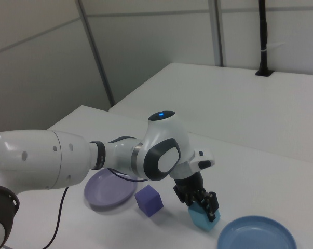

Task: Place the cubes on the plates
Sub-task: 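Carry the light-blue cube onto the light blue plate and release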

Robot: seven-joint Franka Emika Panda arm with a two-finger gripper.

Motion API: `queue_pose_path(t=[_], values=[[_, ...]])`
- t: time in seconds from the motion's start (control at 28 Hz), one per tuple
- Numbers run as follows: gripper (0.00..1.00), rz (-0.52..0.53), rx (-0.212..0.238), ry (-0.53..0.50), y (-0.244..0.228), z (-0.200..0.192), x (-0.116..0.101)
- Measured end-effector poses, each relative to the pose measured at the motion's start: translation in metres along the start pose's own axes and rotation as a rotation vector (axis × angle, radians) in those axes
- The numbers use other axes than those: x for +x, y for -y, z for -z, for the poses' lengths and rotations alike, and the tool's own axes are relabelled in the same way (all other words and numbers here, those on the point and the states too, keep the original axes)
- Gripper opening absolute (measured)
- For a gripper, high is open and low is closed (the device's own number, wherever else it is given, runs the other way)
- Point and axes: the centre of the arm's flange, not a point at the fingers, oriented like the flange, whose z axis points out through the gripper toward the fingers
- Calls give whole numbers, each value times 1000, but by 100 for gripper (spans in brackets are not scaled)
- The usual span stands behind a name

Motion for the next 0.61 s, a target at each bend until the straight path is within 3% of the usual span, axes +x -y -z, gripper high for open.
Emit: queue_pose_path(t=[0.11, 0.32, 0.61], values=[[63, -10, -2, -20, -6, 6, 3], [63, -71, -12, -65, -56, 28, 6], [61, -77, -26, -48, -163, 10, -21]])
